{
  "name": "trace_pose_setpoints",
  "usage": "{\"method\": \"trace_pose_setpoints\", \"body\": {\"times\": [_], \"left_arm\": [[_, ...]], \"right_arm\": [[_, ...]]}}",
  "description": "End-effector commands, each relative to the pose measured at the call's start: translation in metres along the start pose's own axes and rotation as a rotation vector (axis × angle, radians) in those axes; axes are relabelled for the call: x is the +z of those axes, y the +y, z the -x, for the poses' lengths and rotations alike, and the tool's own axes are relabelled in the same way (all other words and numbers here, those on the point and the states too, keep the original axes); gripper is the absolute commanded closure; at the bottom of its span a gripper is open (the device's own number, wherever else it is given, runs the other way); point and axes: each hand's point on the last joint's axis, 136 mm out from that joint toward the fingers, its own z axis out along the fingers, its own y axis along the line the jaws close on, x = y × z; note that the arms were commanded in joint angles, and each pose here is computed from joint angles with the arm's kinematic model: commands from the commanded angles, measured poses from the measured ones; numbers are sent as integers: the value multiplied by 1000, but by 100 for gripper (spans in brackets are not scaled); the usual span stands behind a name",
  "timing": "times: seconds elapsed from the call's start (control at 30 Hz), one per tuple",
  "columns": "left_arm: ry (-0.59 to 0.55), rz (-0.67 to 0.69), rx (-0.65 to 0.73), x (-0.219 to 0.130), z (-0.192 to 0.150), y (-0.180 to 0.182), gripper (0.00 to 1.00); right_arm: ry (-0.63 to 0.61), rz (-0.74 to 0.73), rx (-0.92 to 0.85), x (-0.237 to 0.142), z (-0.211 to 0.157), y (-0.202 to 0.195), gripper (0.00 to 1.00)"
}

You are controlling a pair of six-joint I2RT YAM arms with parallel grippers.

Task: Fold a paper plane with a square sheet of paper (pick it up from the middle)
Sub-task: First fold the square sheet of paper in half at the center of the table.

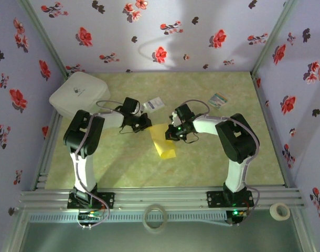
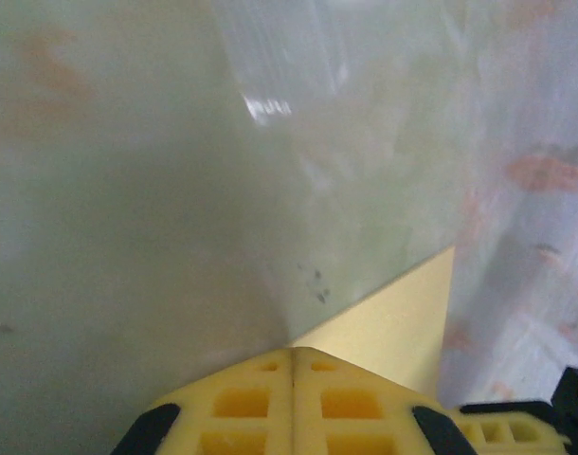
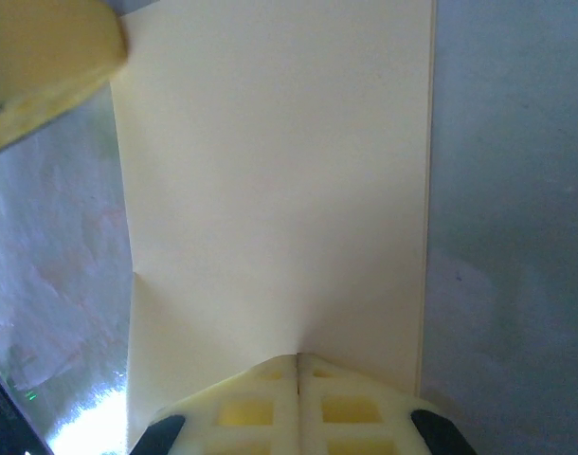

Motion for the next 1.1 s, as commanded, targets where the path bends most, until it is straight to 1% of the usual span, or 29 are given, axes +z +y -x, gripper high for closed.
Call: {"method": "trace_pose_setpoints", "body": {"times": [0.0, 0.1, 0.2, 0.37, 0.5, 0.6, 0.77, 0.9, 1.07], "left_arm": [[-32, 172, -54, 1, 11, 38, 100], [-40, 204, -51, -4, 14, 38, 100], [-55, 210, -37, -13, 17, 30, 100], [-105, 166, 16, -39, 21, -5, 100], [-120, 131, 54, -51, 8, -30, 99], [-89, 91, 81, -47, -13, -47, 100], [-16, -22, 92, -26, -54, -68, 100], [22, -81, 53, -14, -75, -66, 100], [52, -79, 30, -11, -87, -56, 100]], "right_arm": [[101, -208, 102, 10, -40, -60, 100], [102, -207, 102, 10, -40, -60, 100], [102, -207, 103, 10, -40, -60, 100], [98, -207, 105, 10, -40, -60, 100], [96, -208, 102, 9, -39, -60, 100], [93, -207, 102, 9, -39, -59, 100], [92, -207, 102, 9, -39, -59, 100], [98, -211, 106, 10, -40, -61, 100], [98, -213, 106, 9, -40, -61, 100]]}}
